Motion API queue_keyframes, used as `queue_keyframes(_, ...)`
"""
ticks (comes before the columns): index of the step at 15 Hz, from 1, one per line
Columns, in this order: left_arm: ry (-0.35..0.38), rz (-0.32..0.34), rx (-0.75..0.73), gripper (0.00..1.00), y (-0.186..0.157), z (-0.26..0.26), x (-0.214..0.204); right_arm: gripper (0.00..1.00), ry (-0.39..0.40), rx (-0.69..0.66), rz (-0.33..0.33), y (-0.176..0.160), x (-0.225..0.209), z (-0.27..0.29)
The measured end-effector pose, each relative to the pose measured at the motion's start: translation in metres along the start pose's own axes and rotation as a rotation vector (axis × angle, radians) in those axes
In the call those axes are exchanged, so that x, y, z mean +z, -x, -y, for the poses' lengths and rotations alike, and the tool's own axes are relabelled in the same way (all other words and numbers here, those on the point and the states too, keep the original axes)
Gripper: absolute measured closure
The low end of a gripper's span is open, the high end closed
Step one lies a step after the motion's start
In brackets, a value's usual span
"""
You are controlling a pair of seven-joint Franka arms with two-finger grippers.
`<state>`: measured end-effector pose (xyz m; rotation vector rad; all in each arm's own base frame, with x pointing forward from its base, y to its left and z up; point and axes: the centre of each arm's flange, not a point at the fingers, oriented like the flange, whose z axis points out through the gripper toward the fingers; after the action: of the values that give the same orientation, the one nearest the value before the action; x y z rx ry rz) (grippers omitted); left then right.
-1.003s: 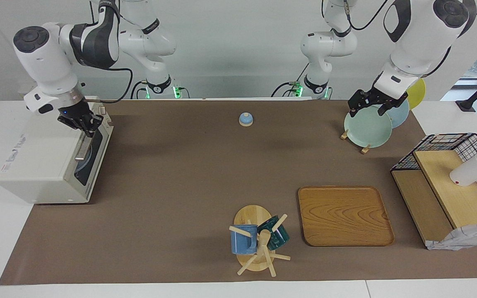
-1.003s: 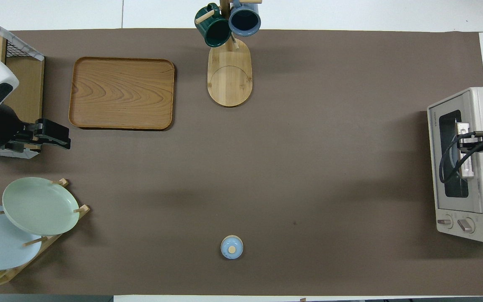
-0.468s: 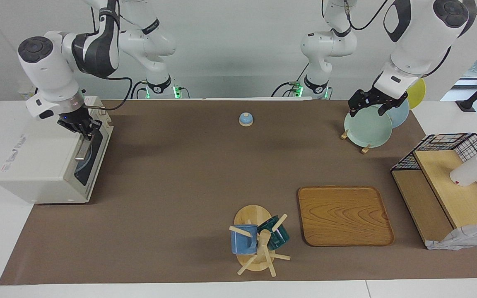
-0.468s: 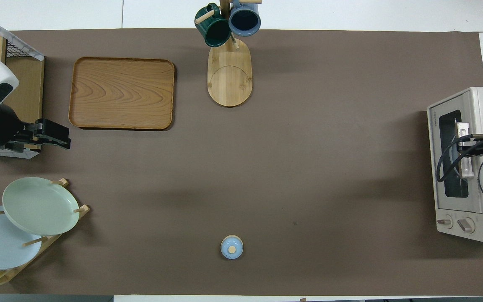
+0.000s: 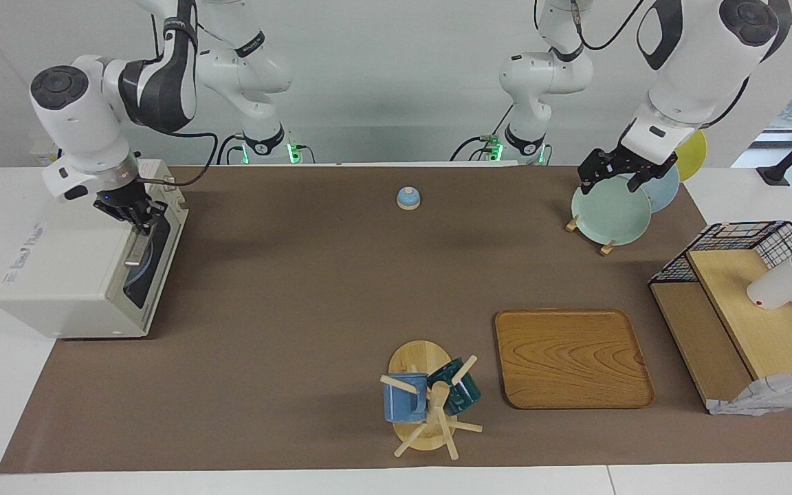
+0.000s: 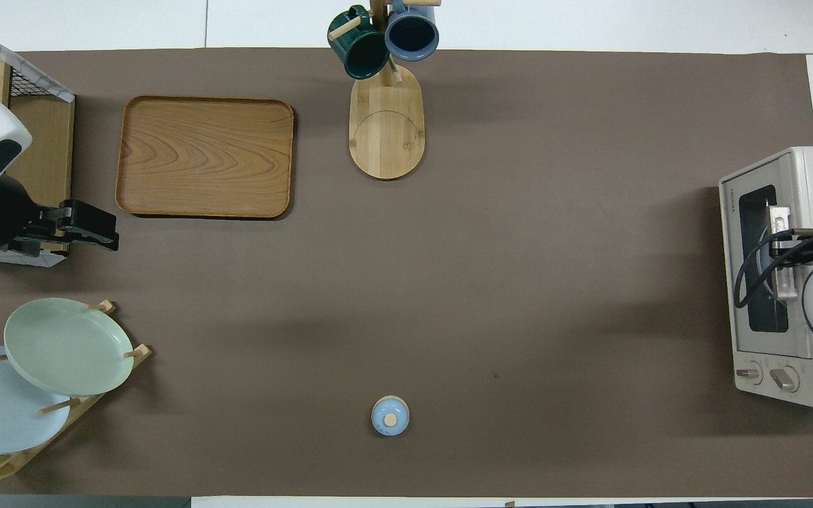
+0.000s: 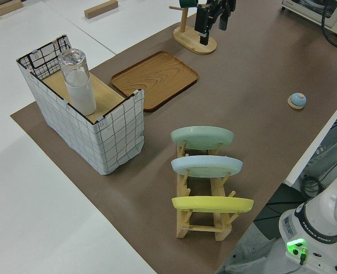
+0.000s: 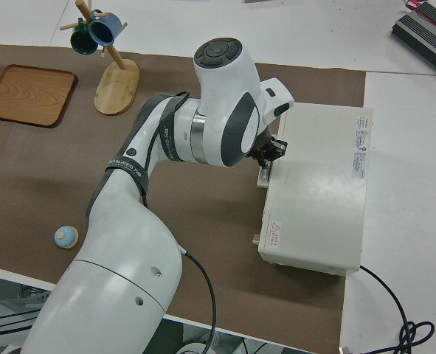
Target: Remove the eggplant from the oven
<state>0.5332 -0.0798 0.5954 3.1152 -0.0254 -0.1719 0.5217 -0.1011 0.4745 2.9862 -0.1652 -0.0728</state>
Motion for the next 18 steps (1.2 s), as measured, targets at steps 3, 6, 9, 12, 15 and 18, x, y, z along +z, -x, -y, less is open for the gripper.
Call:
queue_keyframes(3,0.0,0.0,0.0,0.0,0.0,0.0,0.0,0.99,0.0,-0.001,-0.002,0.0,0.004,0.0)
queue_keyframes(6,0.0,0.0,0.0,0.0,0.0,0.0,0.0,0.99,0.0,-0.001,-0.002,0.0,0.004,0.0)
queue_keyframes(9,0.0,0.0,0.0,0.0,0.0,0.0,0.0,0.99,0.0,-0.003,-0.01,0.001,0.006,0.001)
queue_keyframes(12,0.0,0.0,0.0,0.0,0.0,0.0,0.0,0.99,-0.009,-0.014,-0.024,0.004,0.006,0.009)
queue_keyframes(15,0.0,0.0,0.0,0.0,0.0,0.0,0.0,0.99,-0.028,-0.051,-0.02,0.005,0.011,0.036)
queue_keyframes(18,0.0,0.0,0.0,0.0,0.0,0.0,0.0,0.99,-0.039,-0.081,-0.032,0.003,0.02,0.057)
